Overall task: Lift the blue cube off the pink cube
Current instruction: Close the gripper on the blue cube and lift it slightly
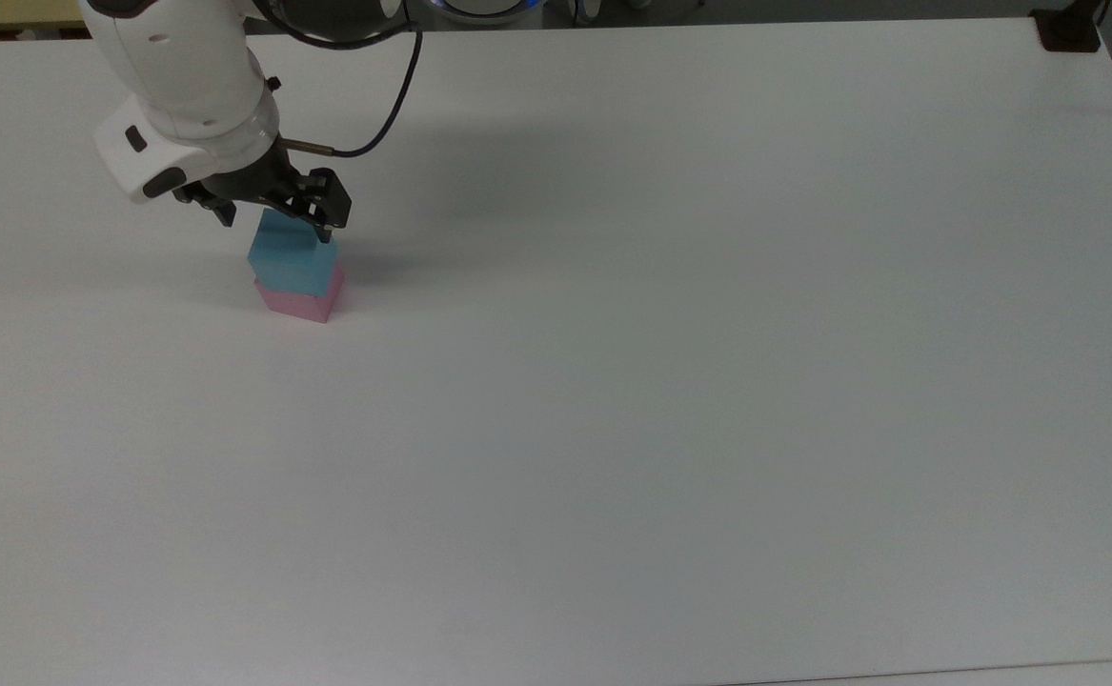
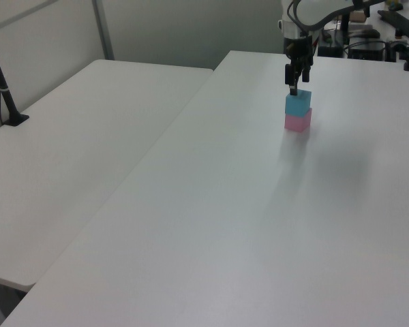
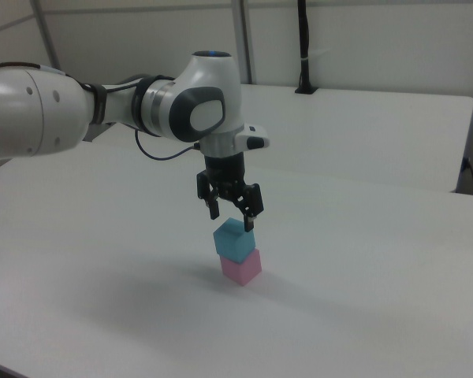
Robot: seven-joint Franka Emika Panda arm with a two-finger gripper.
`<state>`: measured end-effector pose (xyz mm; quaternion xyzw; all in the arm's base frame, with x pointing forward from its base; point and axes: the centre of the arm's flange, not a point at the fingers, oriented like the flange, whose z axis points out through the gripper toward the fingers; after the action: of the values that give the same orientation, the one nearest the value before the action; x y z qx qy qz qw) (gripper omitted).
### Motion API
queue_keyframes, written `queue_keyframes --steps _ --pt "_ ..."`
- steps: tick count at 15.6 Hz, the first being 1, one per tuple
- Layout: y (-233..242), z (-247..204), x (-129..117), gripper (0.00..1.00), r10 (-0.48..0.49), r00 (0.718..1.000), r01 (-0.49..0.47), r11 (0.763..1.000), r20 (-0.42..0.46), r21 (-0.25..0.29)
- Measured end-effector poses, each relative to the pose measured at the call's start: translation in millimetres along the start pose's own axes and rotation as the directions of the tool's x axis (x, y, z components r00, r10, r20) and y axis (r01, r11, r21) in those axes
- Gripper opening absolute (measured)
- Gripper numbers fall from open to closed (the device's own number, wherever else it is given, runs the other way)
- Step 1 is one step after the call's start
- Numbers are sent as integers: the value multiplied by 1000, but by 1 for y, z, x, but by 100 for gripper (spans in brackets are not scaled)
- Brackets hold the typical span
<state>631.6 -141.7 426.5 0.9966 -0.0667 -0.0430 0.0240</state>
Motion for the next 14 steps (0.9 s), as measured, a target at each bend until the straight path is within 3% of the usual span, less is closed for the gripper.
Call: queue_keyframes --steps 6,8,10,12,14 --pt "-2 21 0 98 -8 1000 8 1000 20 2" --pt "-5 32 1 82 -14 1000 14 1000 11 2" --pt "-7 39 1 78 -19 1000 19 1000 10 3" --pt "-9 38 2 62 -25 1000 25 1000 7 3" --pt "-11 31 2 62 -32 999 32 999 -5 1"
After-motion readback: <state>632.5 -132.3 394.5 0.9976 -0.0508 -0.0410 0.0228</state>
